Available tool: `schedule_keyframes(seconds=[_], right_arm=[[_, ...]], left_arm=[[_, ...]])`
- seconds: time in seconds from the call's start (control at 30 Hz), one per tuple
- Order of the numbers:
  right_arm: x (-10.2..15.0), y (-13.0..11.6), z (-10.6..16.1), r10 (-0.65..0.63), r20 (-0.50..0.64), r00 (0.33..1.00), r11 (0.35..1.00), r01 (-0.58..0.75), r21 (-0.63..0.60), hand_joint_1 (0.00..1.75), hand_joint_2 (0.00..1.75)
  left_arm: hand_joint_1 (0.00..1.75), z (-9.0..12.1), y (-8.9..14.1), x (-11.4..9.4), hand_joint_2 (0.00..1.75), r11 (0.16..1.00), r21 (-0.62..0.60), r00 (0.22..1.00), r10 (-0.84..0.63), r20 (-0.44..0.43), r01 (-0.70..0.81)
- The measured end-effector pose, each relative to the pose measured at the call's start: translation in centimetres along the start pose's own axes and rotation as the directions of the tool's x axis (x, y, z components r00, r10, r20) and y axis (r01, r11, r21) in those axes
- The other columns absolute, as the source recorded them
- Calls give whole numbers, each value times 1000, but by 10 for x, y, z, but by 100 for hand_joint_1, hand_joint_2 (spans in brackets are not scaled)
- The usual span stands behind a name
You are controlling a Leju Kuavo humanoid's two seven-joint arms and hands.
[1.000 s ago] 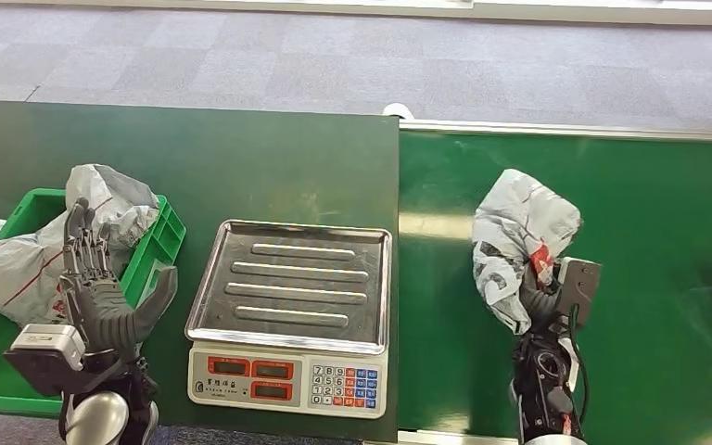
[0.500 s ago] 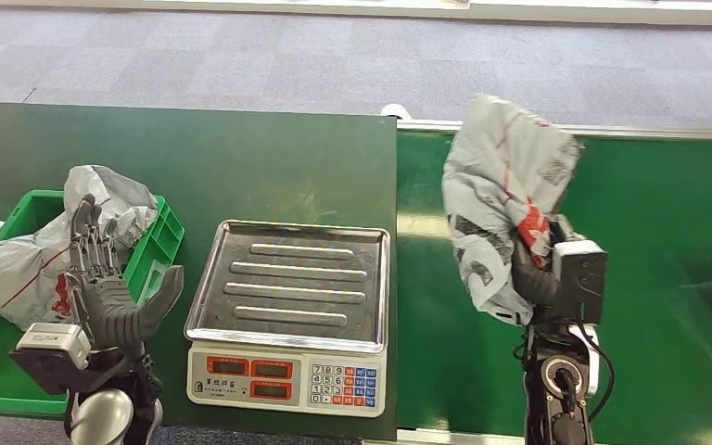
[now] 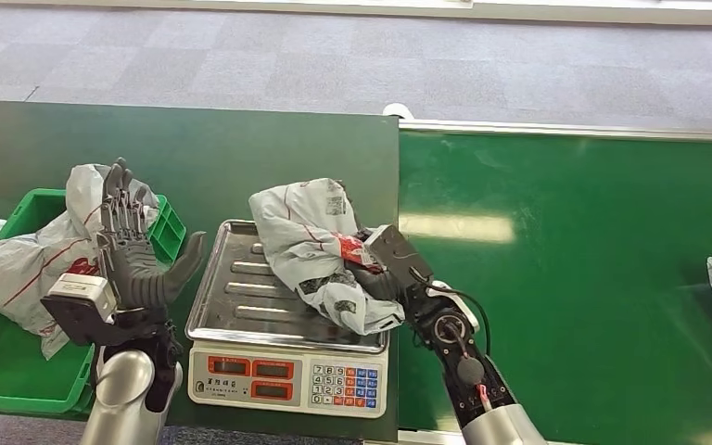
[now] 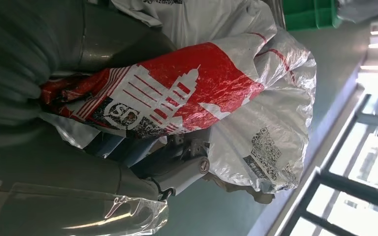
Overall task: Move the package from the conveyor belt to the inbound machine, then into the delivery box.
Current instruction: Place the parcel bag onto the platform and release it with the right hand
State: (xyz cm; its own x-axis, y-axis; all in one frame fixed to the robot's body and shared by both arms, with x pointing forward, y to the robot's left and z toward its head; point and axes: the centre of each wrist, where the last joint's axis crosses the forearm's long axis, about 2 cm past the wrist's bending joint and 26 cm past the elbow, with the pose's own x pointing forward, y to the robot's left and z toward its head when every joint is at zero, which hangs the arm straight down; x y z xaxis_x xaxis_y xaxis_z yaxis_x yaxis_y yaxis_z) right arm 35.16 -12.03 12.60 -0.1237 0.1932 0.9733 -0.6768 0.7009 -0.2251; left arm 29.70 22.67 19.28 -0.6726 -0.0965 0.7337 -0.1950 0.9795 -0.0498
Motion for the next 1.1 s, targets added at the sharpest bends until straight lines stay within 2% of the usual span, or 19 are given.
schedule_keyframes(seconds=[0.1,0.13,0.23,0.27,0.47,0.53,0.63,0.8,1.1], right_arm=[[-5,3,-2,9,-31,999,1000,-8,31,175,175],[-7,3,-3,11,-39,999,999,-9,37,164,175],[-8,3,-4,22,-57,998,998,-19,52,37,175],[-9,2,-5,27,-64,998,998,-23,59,3,175],[-13,4,-7,85,-51,995,985,-77,154,0,175],[-14,5,-8,147,-60,987,980,-137,143,0,175],[-11,7,-9,270,-82,959,962,-265,66,0,175],[0,8,2,399,-121,909,912,-407,-50,0,175],[24,4,28,464,-74,883,853,-468,-231,0,175]], left_arm=[[0,0,0,-2,175,1000,-3,1000,-2,-5,2],[0,0,-1,-2,175,1000,-4,1000,-3,-6,3],[0,0,-1,-4,175,1000,-5,1000,-5,-10,5],[0,0,0,-4,175,1000,-4,1000,-6,-11,6],[0,-1,0,-4,175,1000,-5,1000,-7,-9,7],[0,0,1,-4,175,1000,3,1000,-14,-10,14],[0,7,8,-3,175,999,28,999,-35,-19,35],[0,21,21,4,175,996,53,997,-74,-22,75],[0,31,25,9,175,997,36,998,-67,-15,67]])
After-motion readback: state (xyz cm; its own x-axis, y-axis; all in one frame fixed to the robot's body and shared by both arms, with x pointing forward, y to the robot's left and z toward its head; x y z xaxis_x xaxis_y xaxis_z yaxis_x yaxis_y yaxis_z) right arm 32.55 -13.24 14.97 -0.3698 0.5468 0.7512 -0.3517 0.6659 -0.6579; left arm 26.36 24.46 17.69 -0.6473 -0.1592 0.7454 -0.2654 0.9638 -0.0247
